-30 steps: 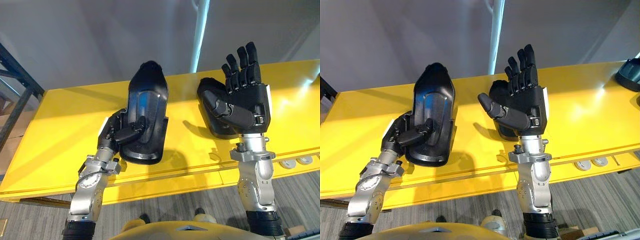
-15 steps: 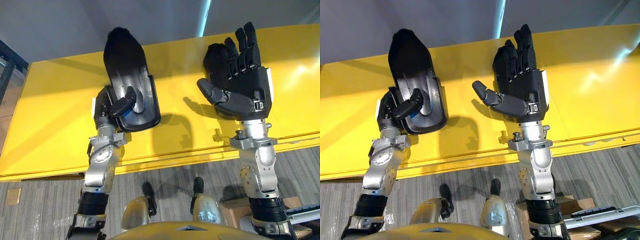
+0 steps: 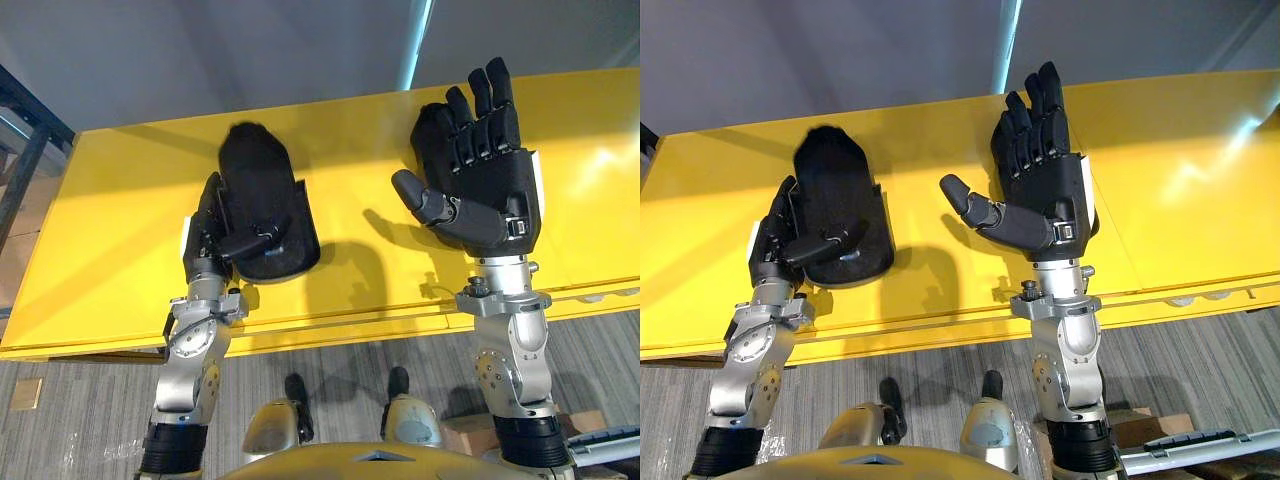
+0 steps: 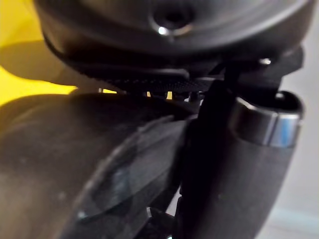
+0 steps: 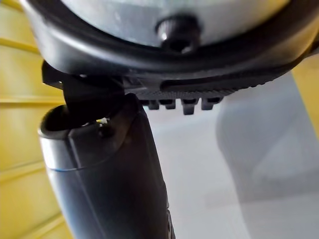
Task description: Walk over and take three plastic housings, then place them on the shelf
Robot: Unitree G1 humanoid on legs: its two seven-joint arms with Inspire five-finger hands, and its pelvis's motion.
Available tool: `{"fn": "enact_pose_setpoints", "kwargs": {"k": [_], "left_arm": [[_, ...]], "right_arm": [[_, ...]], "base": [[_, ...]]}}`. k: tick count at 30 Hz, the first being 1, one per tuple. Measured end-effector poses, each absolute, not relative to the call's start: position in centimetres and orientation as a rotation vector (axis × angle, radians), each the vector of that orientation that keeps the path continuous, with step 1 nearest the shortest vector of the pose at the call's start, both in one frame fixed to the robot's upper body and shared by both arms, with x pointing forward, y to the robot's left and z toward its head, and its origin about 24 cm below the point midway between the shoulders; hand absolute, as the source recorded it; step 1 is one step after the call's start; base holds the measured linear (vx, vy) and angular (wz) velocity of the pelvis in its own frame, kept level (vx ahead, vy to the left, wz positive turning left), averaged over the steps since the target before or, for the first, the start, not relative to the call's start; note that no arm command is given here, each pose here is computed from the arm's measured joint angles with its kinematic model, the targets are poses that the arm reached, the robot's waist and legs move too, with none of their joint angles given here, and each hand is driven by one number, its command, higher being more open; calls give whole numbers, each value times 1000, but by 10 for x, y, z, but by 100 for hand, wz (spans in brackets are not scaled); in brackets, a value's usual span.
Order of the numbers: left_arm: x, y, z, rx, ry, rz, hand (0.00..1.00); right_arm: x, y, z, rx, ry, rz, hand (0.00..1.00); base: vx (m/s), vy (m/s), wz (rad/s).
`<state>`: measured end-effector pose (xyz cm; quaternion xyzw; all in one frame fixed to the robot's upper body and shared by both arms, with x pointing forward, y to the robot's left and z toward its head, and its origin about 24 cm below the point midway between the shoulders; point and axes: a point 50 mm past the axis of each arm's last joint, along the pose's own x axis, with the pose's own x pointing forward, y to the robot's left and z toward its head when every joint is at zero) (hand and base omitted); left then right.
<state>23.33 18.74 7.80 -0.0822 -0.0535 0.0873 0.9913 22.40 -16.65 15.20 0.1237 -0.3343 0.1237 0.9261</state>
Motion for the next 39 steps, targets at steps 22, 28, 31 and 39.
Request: {"fn": "enact_pose_setpoints", "kwargs": {"k": [22, 28, 31, 39], "left_arm": [[183, 199, 169, -285, -813, 233, 100], [172, 203, 178, -279, -931, 331, 100], [170, 211, 158, -247, -842, 389, 100], [173, 212, 151, -235, -807, 382, 100]], "right_arm": [[227, -159, 133, 237, -598, 94, 100], [231, -160, 131, 228, -587, 70, 100], [232, -163, 129, 217, -579, 74, 100], [233, -162, 121, 207, -547, 117, 100]], "base": [[19, -1, 7], [-7, 4, 1], [0, 0, 0], [0, 0, 0]]}}
